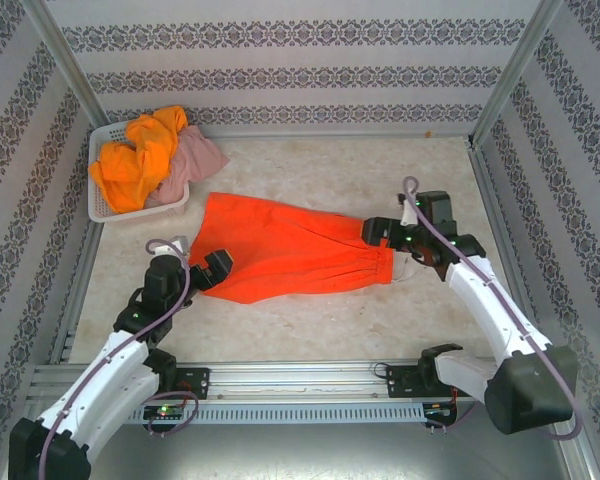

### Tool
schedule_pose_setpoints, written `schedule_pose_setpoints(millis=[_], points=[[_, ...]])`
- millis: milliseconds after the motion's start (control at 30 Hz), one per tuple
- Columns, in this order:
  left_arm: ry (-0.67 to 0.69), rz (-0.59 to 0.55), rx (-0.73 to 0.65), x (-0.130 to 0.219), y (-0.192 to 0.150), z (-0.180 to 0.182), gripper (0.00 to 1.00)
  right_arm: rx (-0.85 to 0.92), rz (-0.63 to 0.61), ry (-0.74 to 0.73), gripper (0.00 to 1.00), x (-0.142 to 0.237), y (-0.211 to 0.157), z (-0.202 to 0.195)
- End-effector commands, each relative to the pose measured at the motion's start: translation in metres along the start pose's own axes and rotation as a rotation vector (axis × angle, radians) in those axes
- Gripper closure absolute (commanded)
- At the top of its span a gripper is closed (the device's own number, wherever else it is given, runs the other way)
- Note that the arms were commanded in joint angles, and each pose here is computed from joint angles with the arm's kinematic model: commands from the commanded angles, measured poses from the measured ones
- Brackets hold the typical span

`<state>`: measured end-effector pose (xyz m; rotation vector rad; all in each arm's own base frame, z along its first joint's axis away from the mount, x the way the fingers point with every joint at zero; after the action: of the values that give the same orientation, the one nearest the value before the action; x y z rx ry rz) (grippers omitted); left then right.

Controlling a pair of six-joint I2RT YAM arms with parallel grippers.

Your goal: Fold and stack the shorts

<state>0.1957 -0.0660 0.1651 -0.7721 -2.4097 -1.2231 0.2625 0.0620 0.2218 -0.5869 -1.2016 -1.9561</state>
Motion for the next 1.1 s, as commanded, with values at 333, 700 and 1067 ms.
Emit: schedule_pose_setpoints(millis=[333, 700, 1067], points=[[0.045, 0.082, 0.022, -0.009, -0.009, 0.006, 0.0, -0.286, 0.36, -0.116, 0.13, -0.081, -0.028, -0.057], [0.053, 0.073, 0.016, -0.009, -0.01, 0.008, 0.0, -0.233, 0.441, -0.145, 0.33, -0.107, -0.041, -0.04], [0.044, 0.038, 0.008, -0.003, -0.002, 0.004, 0.0, -0.237, 0.491, -0.219, 0.73, -0.12, -0.045, -0.049]])
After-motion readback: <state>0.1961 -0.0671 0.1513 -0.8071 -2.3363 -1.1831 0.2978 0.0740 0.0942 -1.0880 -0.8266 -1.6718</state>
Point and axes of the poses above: each hand's point on the last joint's axis, 136 mm out from that joint toward the fingers, its own x axis back along the fingers, its own z axis along the line the jaws close on, y = z × x, the point moved 8 cm from there along x, back along the fingers, and after that the axes turned 4 degrees about -x, right-handed, at the moved point
